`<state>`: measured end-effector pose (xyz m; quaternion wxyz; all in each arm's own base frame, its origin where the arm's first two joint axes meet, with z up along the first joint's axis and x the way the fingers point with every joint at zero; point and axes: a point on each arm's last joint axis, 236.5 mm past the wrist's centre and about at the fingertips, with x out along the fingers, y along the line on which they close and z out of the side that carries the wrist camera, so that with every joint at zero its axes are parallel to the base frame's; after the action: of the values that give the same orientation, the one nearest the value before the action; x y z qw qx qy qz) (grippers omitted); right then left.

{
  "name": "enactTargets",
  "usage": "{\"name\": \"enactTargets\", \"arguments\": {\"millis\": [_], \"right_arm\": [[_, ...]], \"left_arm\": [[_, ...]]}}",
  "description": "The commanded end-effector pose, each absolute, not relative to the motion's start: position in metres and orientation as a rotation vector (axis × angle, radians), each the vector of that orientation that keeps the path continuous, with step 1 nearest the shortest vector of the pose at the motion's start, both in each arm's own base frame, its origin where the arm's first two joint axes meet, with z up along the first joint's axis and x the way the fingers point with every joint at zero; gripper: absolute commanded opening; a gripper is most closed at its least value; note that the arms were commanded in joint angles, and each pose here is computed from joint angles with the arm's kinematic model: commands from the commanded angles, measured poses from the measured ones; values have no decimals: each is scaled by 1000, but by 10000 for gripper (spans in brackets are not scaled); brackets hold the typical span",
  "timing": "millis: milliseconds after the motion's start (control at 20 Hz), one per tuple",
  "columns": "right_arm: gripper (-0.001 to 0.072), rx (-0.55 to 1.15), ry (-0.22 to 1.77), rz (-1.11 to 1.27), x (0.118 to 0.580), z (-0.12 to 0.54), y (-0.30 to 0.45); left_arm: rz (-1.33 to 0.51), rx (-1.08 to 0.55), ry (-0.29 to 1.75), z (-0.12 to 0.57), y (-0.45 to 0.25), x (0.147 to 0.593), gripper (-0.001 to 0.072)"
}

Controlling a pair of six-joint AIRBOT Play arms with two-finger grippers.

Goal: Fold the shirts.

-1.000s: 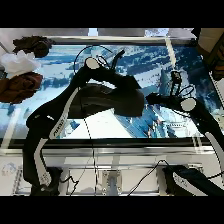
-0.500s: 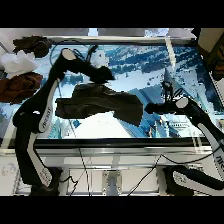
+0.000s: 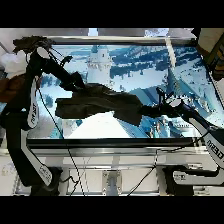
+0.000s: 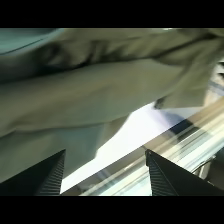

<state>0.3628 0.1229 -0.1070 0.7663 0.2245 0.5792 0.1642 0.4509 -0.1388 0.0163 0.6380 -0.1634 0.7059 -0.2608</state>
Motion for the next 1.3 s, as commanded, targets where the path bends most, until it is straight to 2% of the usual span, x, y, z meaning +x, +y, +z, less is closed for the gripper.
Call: {"name": "enactTargets", "arguments": {"millis": [0, 250, 300, 500, 700, 950, 1100, 1250], "right_arm": [[490, 548, 1273, 353, 363, -113, 129], [436, 594, 1340, 374, 351, -123, 138], [405, 596, 1346, 375, 350, -125, 138], [29, 588, 1323, 354, 356, -126, 134], [27, 492, 1311, 372, 367, -117, 125], [26, 479, 1272, 328, 404, -76, 82], [26, 531, 1245, 282, 414, -63, 53], [26, 532, 1267, 284, 409, -65, 50]], "left_arm": [[-538, -335, 1649, 9, -120, 446, 539], [-412, -224, 1724, -5, -88, 436, 539], [-373, -193, 1743, -8, -78, 433, 539], [-246, -102, 1764, -16, -48, 433, 539], [-67, 9, 1793, -25, -4, 430, 539], [-42, -87, 1886, -46, 22, 408, 548], [-168, -268, 1899, -51, 4, 401, 548], [-161, -272, 1897, -66, 8, 401, 548]]}}
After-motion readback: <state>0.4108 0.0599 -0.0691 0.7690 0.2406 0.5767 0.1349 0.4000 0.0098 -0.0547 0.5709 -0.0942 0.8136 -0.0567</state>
